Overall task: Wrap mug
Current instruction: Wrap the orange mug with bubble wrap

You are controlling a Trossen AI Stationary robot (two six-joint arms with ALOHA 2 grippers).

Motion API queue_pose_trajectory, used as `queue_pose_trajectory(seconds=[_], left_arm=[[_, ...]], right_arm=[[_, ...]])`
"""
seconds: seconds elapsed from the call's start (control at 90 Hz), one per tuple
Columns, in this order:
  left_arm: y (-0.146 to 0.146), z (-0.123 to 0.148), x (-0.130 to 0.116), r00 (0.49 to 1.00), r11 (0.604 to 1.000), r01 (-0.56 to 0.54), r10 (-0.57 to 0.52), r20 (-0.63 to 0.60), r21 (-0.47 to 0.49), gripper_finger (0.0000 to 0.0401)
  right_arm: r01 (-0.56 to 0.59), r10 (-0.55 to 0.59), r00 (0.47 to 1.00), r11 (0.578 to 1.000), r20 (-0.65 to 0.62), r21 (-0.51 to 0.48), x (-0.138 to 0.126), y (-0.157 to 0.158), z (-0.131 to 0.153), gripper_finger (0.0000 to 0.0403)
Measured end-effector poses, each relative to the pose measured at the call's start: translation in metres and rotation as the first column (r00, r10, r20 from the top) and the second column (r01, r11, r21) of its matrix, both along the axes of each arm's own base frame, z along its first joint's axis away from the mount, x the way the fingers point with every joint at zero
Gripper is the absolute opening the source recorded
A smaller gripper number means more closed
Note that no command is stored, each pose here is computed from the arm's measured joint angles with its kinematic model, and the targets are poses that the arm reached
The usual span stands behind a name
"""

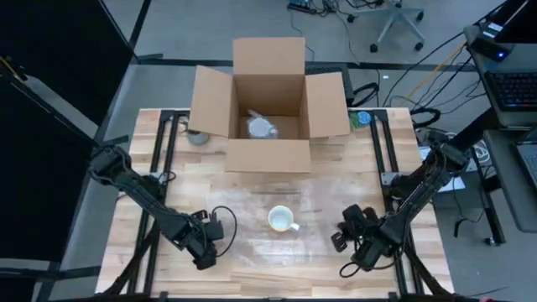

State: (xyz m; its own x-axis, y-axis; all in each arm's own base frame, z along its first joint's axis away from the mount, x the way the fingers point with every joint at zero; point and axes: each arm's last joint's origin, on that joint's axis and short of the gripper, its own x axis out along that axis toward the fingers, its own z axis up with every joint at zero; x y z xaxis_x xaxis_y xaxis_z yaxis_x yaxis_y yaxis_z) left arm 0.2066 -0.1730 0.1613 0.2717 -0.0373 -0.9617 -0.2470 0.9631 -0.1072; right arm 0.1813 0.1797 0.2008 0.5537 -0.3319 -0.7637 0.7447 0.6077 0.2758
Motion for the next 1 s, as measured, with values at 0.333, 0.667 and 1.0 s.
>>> queue_pose_trajectory(seconds=[0.333,0.667,1.0], left_arm=[[0.003,0.001,0.006,0.999,1.000,-0.024,0.024,0.045,0.003,0.0143],[0.004,0.002,0.010,0.998,1.000,-0.020,0.020,0.066,0.002,0.0143],[0.001,0.026,0.019,0.994,1.000,-0.003,0.004,0.111,-0.012,0.0143]], right_arm=[[-0.240,0.316,0.912,0.928,0.261,-0.285,0.067,0.002,0.046,0.0001],[-0.368,0.429,0.876,0.890,0.222,-0.269,0.110,-0.025,0.037,0.0000],[-0.428,0.472,0.863,0.873,0.180,-0.235,0.144,-0.037,0.000,0.0000]])
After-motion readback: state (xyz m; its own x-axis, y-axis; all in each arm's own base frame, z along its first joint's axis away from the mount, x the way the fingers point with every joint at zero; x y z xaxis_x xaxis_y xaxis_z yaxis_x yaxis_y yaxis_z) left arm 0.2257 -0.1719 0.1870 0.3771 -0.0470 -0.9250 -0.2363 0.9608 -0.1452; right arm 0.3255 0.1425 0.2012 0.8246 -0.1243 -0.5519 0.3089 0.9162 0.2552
